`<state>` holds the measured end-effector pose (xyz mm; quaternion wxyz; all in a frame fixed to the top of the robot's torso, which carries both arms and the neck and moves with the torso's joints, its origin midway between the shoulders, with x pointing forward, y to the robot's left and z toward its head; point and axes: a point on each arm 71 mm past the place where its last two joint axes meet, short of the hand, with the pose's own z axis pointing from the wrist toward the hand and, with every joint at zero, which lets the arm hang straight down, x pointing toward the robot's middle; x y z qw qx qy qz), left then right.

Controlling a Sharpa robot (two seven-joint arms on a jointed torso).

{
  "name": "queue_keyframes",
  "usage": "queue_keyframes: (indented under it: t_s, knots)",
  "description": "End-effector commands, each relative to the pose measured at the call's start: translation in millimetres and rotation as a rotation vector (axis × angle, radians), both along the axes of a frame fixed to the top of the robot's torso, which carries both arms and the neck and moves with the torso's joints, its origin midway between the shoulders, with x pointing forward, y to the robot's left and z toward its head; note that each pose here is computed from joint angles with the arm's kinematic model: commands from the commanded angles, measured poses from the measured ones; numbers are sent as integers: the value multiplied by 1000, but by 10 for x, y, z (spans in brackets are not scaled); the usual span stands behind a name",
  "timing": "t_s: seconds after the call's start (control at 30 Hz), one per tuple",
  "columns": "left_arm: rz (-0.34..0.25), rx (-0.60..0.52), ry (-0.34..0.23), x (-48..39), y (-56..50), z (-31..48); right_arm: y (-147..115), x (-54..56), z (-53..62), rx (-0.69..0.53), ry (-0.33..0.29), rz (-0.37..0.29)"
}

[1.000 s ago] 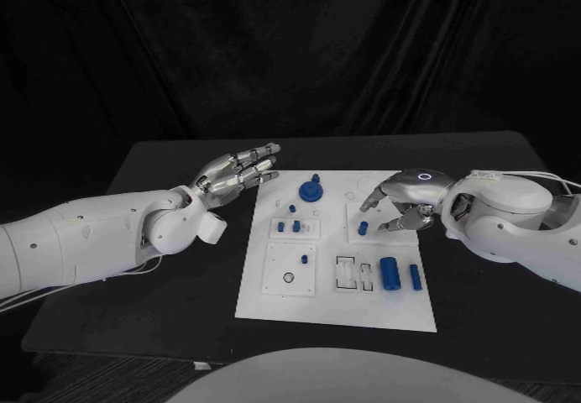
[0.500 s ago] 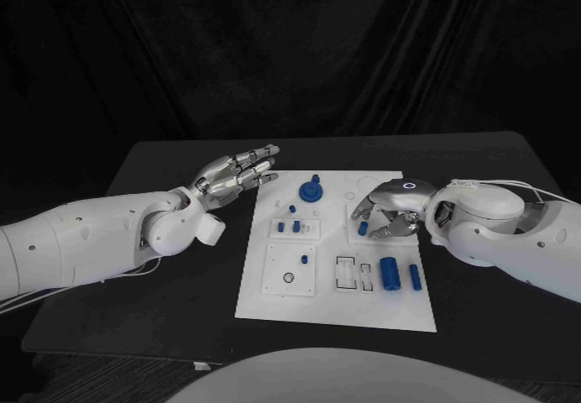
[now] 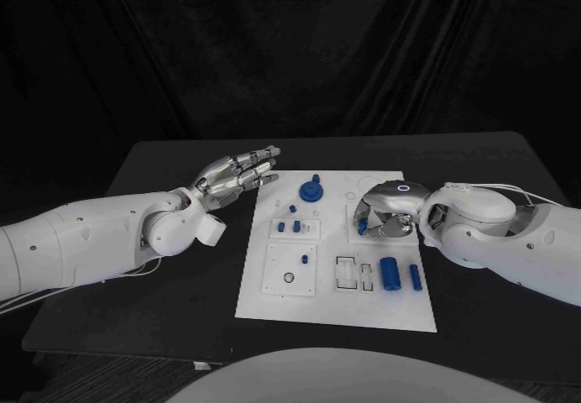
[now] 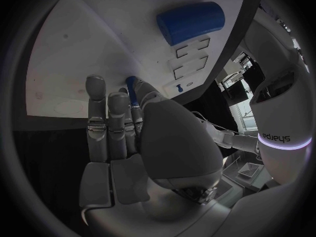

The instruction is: Assemble the parts on the task board

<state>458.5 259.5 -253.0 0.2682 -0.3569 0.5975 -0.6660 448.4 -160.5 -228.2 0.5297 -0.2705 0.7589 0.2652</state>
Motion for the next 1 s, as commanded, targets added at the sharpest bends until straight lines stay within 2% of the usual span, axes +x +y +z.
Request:
queue_keyframes:
  t_s: [0.03, 0.5, 0.67, 0.87, 1.0]
  knots:
    - [-12, -19, -4, -7, -17, 6, 3, -1, 29, 42, -35, 5]
    - [-18, -19, 4, -16, -25, -9, 30, -23, 54, 68, -53, 15]
    - [-15, -17, 5, -19, -16, -12, 18, -67, 93, 87, -64, 17]
    - [-12, -14, 7, -21, -5, -14, 38, -111, 258, 108, -93, 32]
    - [-11, -12, 8, -21, -6, -16, 84, -152, 423, 111, -110, 49]
